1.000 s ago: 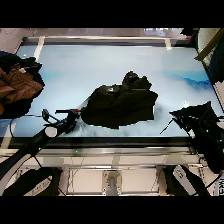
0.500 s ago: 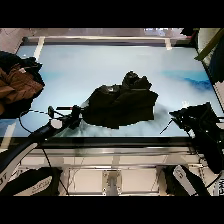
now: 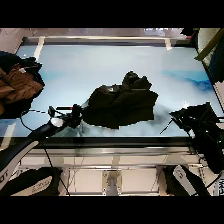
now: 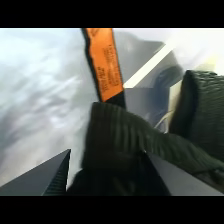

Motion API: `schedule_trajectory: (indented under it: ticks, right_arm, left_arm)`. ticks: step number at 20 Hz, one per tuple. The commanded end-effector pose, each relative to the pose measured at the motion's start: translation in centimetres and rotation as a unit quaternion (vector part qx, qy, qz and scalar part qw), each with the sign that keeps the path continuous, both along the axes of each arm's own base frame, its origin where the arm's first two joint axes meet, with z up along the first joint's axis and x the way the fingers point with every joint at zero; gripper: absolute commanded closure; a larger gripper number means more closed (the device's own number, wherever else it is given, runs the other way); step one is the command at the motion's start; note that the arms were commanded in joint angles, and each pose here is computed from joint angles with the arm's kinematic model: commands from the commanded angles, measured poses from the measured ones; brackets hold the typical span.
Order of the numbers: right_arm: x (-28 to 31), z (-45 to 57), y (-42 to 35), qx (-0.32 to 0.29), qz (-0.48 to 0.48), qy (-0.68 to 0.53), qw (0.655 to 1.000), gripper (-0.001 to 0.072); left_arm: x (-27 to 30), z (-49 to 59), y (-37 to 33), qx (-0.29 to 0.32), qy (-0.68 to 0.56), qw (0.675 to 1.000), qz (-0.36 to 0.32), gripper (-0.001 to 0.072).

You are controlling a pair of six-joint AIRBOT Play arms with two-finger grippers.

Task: Fold the clothes and pants, and hang the long-sleeved shirts on hangers.

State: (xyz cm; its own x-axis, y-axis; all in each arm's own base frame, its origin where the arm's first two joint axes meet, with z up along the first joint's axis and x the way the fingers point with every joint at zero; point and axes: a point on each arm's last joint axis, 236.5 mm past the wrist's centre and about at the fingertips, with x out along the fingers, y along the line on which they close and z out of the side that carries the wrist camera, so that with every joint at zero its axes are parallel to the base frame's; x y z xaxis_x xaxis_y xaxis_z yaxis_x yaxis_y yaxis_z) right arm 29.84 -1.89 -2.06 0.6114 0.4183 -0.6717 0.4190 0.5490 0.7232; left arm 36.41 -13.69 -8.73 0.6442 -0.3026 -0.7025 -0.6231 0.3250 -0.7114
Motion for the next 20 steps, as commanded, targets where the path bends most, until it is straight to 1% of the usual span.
schedule_trajectory:
  ticks: [1,2,3,4,8,11,15,18,20]
  right_arm:
    - [-0.1,0.0,0.1,0.001,0.001,0.001,1.000,0.0335]
    - [-0.2,-0.1,0.2,0.002,0.004,0.004,1.000,0.0335]
    - [-0.3,-0.1,0.3,0.002,0.007,0.005,1.000,0.0335]
    - [-0.4,-0.1,0.4,0.004,0.009,0.006,1.000,0.0335]
    - [-0.7,0.0,0.9,0.014,0.015,0.010,1.000,0.0335]
    - [-1.6,-0.9,2.4,0.045,0.014,0.039,0.998,0.0322]
    - [-1.1,-3.8,3.9,0.034,-0.023,0.061,0.997,0.0322]
    - [-0.8,-5.3,6.5,0.029,0.001,0.076,0.997,0.0323]
    - [0.1,-6.7,7.6,0.041,-0.011,0.089,0.995,0.0323]
  left_arm:
    - [1.2,0.4,-0.3,0.007,-0.010,1.000,-0.008,0.0259]
    - [1.3,0.3,-0.3,0.010,-0.009,1.000,-0.010,0.0415]
    - [1.2,0.0,-0.3,0.012,-0.006,1.000,-0.011,0.0656]
    - [1.1,-0.3,-0.3,0.017,-0.004,1.000,-0.015,0.0682]
    - [1.0,-1.0,-0.2,0.019,0.004,1.000,-0.016,0.0683]
    - [1.0,-0.9,-0.2,0.019,0.003,1.000,-0.015,0.0683]
    - [1.0,-0.9,-0.3,0.019,0.003,1.000,-0.017,0.0683]
    - [1.0,-0.9,-0.3,0.019,0.003,1.000,-0.016,0.0683]
    - [1.0,-0.9,-0.3,0.024,0.001,0.999,-0.022,0.0683]
